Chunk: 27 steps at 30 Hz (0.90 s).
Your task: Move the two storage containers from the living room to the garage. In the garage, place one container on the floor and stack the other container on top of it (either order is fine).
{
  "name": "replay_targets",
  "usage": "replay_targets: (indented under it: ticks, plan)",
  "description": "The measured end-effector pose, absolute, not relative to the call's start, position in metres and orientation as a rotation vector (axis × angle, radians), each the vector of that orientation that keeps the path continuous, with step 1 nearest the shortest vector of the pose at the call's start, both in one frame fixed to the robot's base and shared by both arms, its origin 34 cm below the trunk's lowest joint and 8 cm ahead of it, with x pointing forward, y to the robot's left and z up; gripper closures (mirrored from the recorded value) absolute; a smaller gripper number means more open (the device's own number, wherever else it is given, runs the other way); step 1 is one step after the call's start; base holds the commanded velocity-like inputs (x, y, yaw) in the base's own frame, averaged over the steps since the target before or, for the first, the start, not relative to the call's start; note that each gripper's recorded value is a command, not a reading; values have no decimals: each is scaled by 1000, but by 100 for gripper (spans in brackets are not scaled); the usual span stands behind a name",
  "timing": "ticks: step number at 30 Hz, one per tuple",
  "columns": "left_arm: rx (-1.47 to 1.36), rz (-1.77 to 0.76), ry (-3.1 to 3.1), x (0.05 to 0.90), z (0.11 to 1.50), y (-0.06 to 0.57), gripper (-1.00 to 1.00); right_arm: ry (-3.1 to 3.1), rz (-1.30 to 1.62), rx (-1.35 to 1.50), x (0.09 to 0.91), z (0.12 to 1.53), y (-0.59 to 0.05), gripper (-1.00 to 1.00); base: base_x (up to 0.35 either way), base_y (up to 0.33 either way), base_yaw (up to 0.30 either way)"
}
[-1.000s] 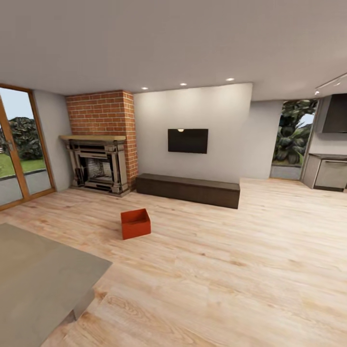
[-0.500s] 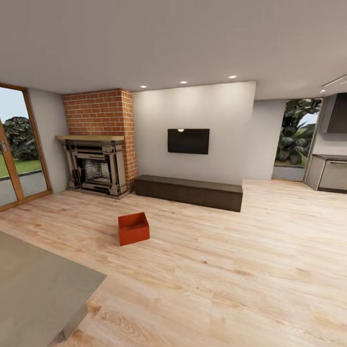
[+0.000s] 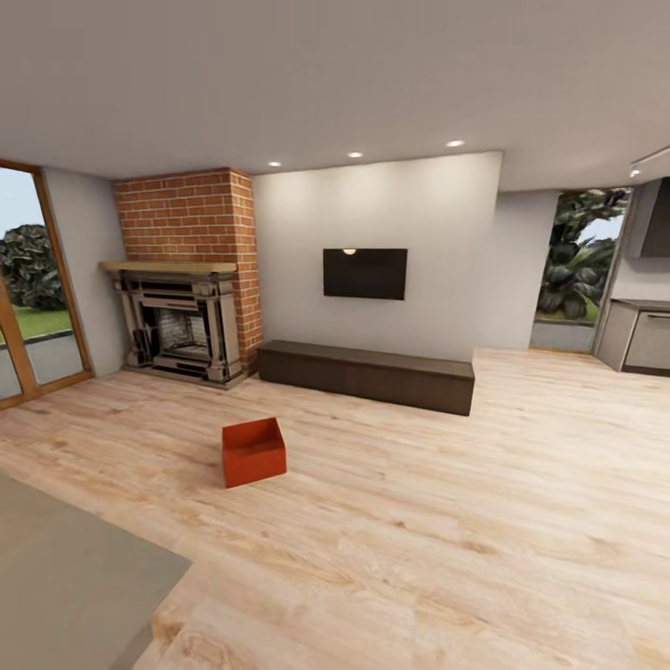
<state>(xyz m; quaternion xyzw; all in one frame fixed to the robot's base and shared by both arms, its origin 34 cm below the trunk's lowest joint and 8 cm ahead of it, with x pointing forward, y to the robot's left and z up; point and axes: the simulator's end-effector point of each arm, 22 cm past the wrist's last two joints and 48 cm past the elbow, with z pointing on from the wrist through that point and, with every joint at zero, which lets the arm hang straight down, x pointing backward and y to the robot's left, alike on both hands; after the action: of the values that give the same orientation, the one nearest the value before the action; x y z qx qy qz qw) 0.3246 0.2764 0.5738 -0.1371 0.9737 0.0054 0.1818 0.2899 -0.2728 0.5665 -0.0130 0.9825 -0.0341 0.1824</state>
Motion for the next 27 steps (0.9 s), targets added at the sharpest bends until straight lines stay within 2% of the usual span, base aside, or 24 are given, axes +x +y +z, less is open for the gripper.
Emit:
replay_targets:
  ticks: [27]
  plan:
    - [-388, 16, 2745, 325, 574, 277, -100, 2770, -96, -32, 290, 567, -273, -100, 322, 0, 0]
